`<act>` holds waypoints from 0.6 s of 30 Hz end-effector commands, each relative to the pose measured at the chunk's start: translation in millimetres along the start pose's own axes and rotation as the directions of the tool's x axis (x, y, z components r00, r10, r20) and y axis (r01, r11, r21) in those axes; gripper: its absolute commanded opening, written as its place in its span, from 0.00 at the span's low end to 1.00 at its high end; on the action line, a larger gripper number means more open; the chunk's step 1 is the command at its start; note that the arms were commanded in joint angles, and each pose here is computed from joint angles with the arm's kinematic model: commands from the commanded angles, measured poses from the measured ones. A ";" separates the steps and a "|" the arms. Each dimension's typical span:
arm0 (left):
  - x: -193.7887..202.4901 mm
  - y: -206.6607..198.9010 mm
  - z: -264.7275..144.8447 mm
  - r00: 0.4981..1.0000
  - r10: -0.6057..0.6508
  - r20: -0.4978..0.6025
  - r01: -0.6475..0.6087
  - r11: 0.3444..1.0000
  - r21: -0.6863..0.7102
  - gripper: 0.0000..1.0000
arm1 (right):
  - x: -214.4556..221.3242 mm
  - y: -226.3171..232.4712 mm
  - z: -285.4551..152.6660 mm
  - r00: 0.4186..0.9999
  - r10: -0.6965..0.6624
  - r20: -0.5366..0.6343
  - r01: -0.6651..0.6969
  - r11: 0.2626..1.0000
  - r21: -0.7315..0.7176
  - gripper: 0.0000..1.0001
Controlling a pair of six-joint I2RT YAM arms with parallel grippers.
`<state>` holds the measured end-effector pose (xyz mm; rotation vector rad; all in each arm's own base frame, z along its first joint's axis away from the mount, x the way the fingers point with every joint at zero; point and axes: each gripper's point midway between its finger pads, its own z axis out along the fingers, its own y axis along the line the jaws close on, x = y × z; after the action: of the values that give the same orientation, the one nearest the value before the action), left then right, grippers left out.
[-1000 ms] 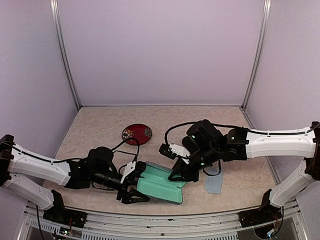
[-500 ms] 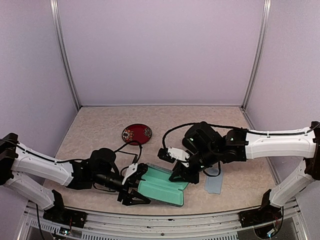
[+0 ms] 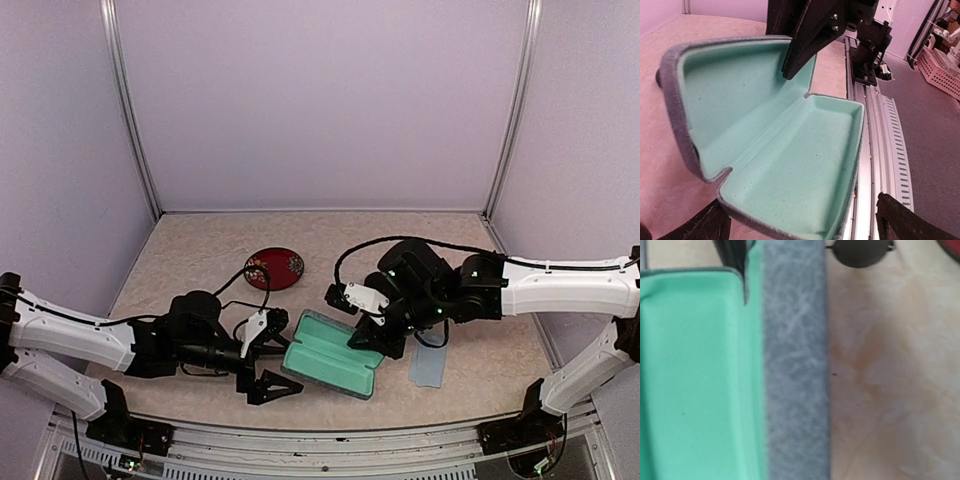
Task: Organize the sunglasses
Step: Pass from the left arm to the right, then place the opened sunglasses case at the center of the board.
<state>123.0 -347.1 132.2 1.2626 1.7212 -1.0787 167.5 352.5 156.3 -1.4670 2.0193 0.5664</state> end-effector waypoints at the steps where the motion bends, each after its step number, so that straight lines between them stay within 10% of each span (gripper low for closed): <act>1: -15.3 11.0 -18.5 0.998 0.012 0.061 -0.005 0.993 -0.114 0.99 | 5.9 -44.7 -2.8 0.999 0.031 -0.034 -0.024 0.982 0.189 0.00; 18: -45.3 62.0 -81.9 0.973 -0.027 0.230 0.136 0.871 -0.472 0.99 | -3.7 -85.7 77.3 0.975 -0.161 -0.155 0.192 0.958 0.213 0.00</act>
<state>177.4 -291.5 201.7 0.8011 1.6904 -0.7991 252.8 353.9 85.8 -1.5284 2.0748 0.1219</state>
